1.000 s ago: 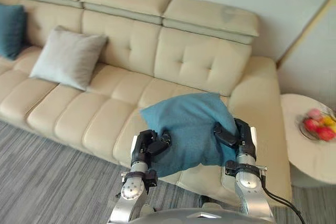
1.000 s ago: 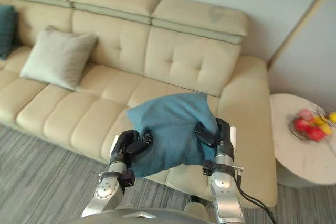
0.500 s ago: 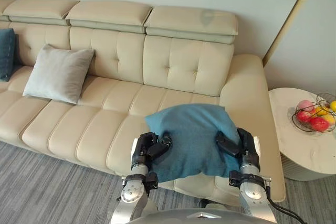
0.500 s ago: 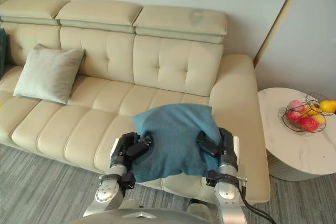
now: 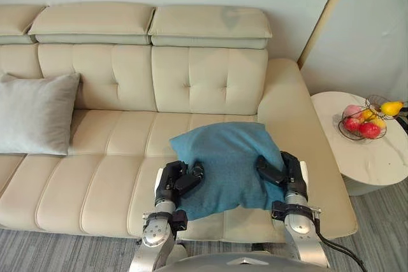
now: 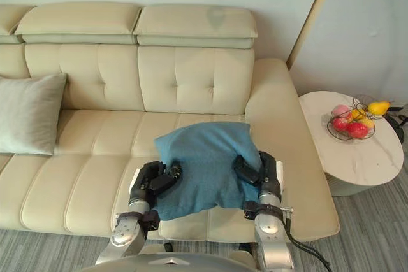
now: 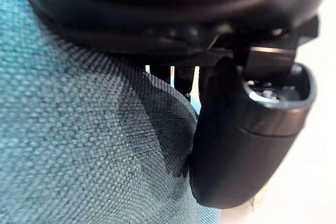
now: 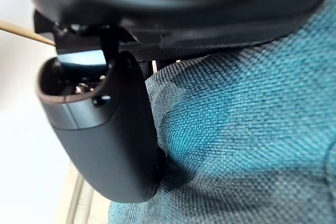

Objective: Pick up cushions and gather them together orderly.

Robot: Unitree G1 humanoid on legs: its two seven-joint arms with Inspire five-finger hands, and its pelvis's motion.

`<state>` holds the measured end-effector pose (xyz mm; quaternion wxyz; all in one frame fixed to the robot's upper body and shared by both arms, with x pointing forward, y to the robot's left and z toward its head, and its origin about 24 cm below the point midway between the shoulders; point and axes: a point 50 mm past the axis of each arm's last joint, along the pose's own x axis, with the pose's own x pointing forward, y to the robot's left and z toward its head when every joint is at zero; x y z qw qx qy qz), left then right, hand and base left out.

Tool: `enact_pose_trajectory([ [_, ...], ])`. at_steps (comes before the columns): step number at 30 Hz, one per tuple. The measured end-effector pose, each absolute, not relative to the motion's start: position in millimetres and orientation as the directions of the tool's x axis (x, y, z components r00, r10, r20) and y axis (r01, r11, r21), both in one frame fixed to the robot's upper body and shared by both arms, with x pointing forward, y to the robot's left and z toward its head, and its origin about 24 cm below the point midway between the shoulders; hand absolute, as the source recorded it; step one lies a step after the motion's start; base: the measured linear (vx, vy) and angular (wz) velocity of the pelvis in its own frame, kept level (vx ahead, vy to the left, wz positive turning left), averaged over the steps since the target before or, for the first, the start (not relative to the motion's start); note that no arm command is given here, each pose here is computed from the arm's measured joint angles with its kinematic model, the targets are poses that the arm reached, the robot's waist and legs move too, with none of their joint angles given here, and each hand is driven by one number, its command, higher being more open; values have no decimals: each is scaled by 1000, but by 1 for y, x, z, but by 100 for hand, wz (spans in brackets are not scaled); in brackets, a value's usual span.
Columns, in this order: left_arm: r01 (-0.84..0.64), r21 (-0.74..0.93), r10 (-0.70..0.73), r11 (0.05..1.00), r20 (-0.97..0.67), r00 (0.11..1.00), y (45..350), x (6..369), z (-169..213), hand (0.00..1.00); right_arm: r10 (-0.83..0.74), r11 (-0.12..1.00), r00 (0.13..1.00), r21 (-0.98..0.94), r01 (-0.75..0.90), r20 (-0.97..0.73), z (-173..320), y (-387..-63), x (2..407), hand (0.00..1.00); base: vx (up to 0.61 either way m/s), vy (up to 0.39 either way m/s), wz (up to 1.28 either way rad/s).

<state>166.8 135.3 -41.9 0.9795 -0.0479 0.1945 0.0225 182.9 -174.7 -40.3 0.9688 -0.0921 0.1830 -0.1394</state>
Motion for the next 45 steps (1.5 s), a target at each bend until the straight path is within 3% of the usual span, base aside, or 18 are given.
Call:
enact_pose_trajectory([
  [6, -33, -69, 4, 997, -376, 927, 130, 174, -42, 0, -317, 933, 885, -279, 226, -342, -47, -179, 185, 0, -12, -15, -8],
  [12, -65, 9, 65, 998, -225, 972, 132, 215, -13, 0, -323, 922, 926, -286, 261, -197, -19, -163, 223, 0, -73, 10, 2],
  [19, -205, -28, 206, 978, 101, 973, 122, 278, 67, 0, -390, 898, 911, -162, 409, 133, 60, -137, 277, 0, -69, -15, 7],
  [24, -255, -118, 281, 960, 434, 856, 113, 323, 173, 0, -451, 871, 784, 21, 490, 427, 158, -121, 320, 0, -68, -18, 9],
  [25, -258, -130, 288, 957, 511, 810, 112, 331, 201, 100, -468, 863, 741, 72, 499, 481, 182, -119, 326, 100, -47, -13, 8],
  [30, -305, -175, 339, 936, 676, 654, 112, 351, 285, 100, -503, 836, 627, 153, 526, 595, 252, -110, 351, 100, -23, -2, 3],
  [34, -362, -205, 397, 909, 690, 605, 115, 366, 329, 100, -522, 813, 621, 121, 569, 585, 278, -115, 374, 100, 12, 15, 9],
  [38, -358, -192, 391, 914, 658, 644, 119, 380, 349, 100, -467, 864, 724, 90, 495, 507, 284, -118, 392, 100, 40, 29, 5],
  [41, -360, -187, 401, 914, 548, 734, 130, 396, 334, 100, -411, 901, 797, 63, 430, 443, 282, -120, 401, 100, 70, 46, 5],
  [45, -339, -231, 407, 912, 419, 812, 138, 407, 314, 100, -356, 926, 828, 48, 373, 433, 286, -124, 404, 100, 75, 31, 11],
])
